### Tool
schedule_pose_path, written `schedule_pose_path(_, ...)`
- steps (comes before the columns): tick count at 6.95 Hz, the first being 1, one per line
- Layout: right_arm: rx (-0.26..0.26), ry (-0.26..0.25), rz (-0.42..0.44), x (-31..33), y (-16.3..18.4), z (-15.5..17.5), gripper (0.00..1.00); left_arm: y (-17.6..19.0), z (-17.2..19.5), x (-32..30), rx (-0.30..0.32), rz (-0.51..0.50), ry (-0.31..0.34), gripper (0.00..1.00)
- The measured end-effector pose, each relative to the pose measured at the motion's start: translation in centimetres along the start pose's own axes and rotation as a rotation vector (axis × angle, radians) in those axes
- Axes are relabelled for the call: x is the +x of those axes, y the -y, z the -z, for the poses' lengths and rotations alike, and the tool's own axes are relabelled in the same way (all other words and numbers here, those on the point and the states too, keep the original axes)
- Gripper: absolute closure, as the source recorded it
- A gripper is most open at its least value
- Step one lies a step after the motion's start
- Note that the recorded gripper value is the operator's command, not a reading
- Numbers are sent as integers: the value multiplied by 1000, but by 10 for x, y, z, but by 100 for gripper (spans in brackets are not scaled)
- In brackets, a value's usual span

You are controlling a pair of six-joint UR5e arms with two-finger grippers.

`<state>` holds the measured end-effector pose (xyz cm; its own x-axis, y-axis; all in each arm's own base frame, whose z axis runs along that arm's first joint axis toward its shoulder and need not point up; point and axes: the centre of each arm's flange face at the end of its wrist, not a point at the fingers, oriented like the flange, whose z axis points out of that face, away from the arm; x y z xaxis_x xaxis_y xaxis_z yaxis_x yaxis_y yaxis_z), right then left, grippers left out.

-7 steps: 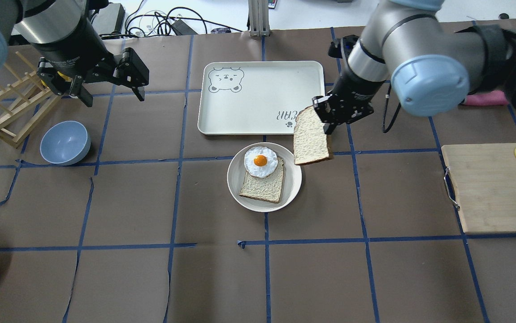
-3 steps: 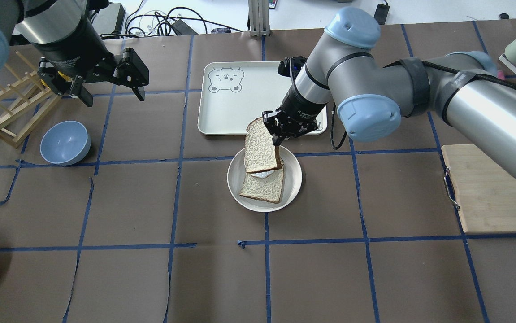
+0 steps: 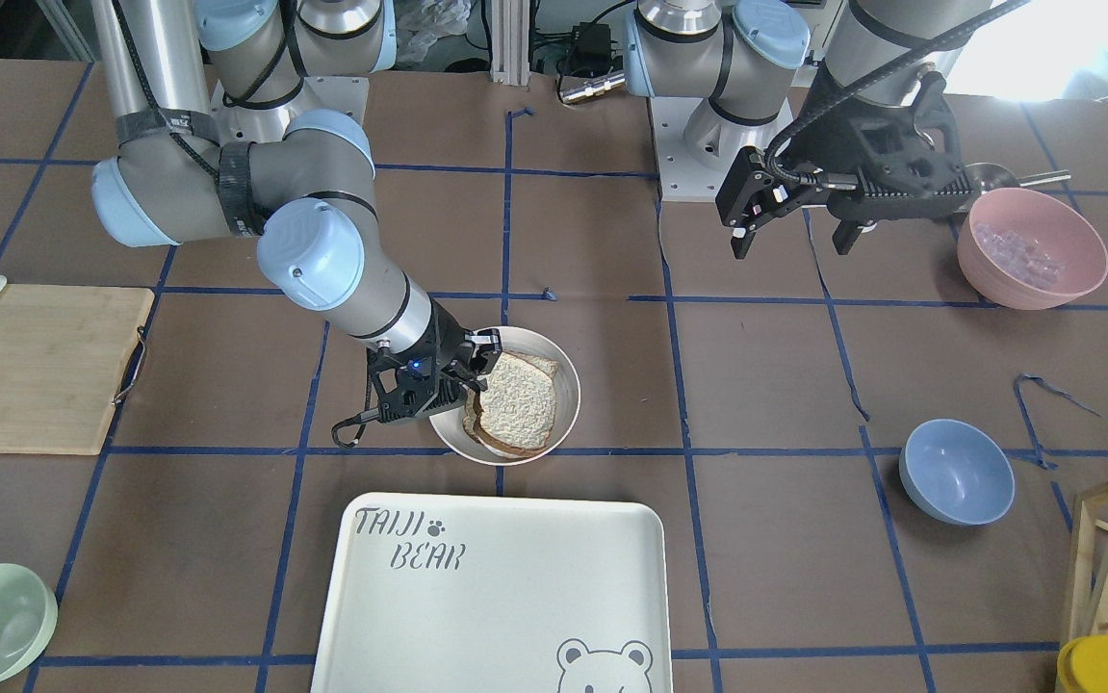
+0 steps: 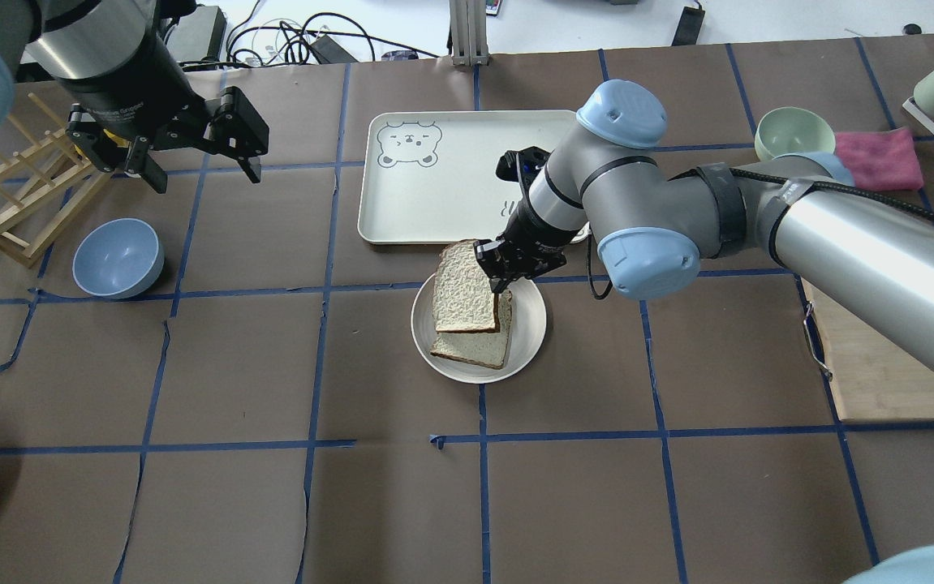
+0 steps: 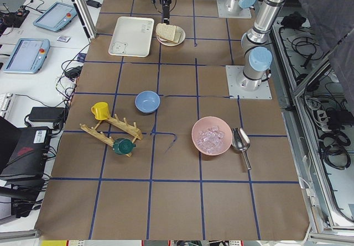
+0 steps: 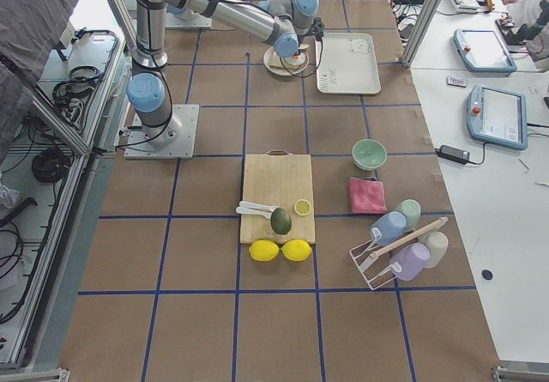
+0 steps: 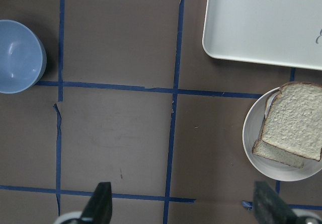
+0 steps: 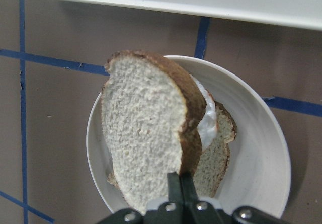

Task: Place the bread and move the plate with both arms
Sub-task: 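Lay the bread slice on the egg and open the right gripper, then raise the right gripper away while the left arm reaches toward the plate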

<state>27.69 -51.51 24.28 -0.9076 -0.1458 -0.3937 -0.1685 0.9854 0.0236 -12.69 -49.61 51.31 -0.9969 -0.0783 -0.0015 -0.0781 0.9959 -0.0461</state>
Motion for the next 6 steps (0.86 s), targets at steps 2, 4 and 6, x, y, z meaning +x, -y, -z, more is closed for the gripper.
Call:
schedule_pose_path(2,12,1,49,6,-10,-12,25,0,0,0,0,-1,0,0)
schedule_pose_path(4,72,-8,73,3,-6,-3,0,0,0,1,-1,-1,0,0)
schedule_pose_path(6,154,-30,95,-15,19,47,0,0,-1,1,-1,-1,0,0)
